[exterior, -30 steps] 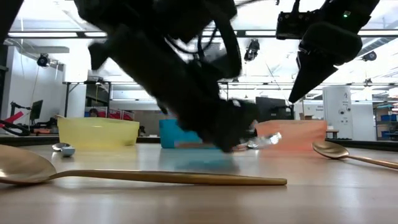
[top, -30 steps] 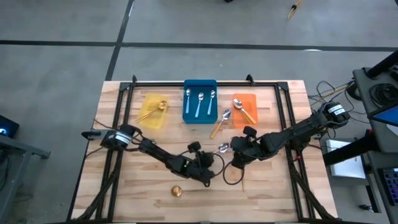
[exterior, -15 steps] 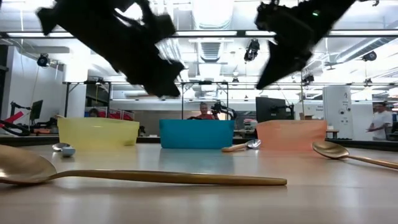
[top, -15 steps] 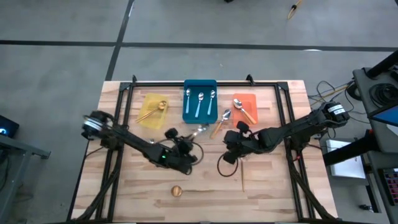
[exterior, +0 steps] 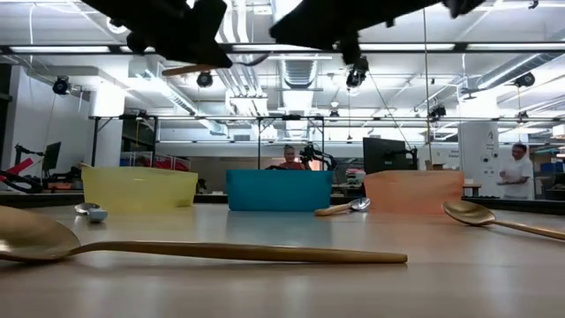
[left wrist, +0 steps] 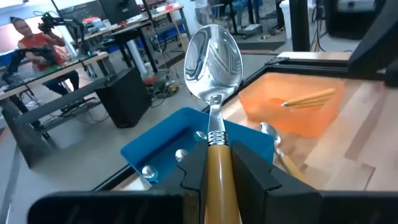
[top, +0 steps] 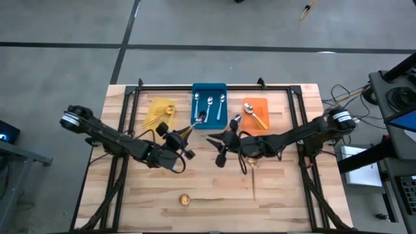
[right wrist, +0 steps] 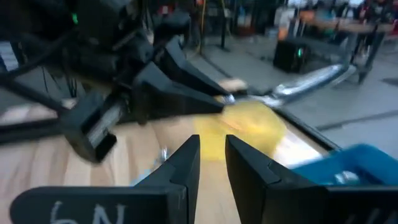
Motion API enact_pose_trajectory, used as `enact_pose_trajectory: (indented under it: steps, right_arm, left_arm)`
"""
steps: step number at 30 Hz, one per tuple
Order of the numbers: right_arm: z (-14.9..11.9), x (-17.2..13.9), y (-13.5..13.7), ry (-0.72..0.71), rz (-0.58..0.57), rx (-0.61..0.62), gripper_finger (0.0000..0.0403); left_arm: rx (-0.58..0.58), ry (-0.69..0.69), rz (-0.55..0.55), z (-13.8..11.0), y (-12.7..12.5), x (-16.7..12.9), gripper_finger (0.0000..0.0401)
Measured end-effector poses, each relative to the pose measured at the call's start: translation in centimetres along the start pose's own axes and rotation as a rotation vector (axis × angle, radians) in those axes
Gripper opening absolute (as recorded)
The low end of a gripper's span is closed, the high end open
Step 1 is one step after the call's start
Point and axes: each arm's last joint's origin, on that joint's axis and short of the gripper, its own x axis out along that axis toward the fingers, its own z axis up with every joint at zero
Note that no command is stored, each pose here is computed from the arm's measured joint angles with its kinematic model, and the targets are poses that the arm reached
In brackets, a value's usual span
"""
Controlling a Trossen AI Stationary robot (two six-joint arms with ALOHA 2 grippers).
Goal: Sort silverware by color (type)
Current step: Put the yellow spoon into the orange bin
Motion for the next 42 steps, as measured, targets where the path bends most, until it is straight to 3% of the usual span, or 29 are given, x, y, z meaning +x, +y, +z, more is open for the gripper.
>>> enact_pose_trajectory:
  steps: [5,10,22,29,36,42]
  right_arm:
    - [-1.8,1.6,-0.1,-0.030,-0.095,0.041,0.0068]
    - [-3.2,2.6,-0.6,-0.003,-0.146,0.181,0.0068]
    - [-1.9,2.3,-1.2,-0.043,-0.115,0.349,0.0071]
    - [-1.1,2.4,-2.0,-0.058,-0.073,0.548,0.0121]
    - [-1.1,2.7,-2.6,-0.057,-0.071,0.552,0.0177]
    - [-1.0,2.9,-3.0,-0.062,-0.081,0.548,0.0194]
  left_arm:
    - [-0.004,-0.002,0.000,0.2,0.0,0.0,0.0037]
    - [0.003,0.000,-0.001,0.1,0.0,0.0,0.0037]
    - [0.070,0.005,0.013,-0.1,0.1,0.0,0.0037]
    - [0.105,0.002,0.032,-0.2,0.1,0.0,0.0037]
    - [0.090,0.001,0.029,-0.2,0.1,0.0,0.0037]
    - [0.044,0.009,-0.008,-0.2,0.0,0.0,0.0037]
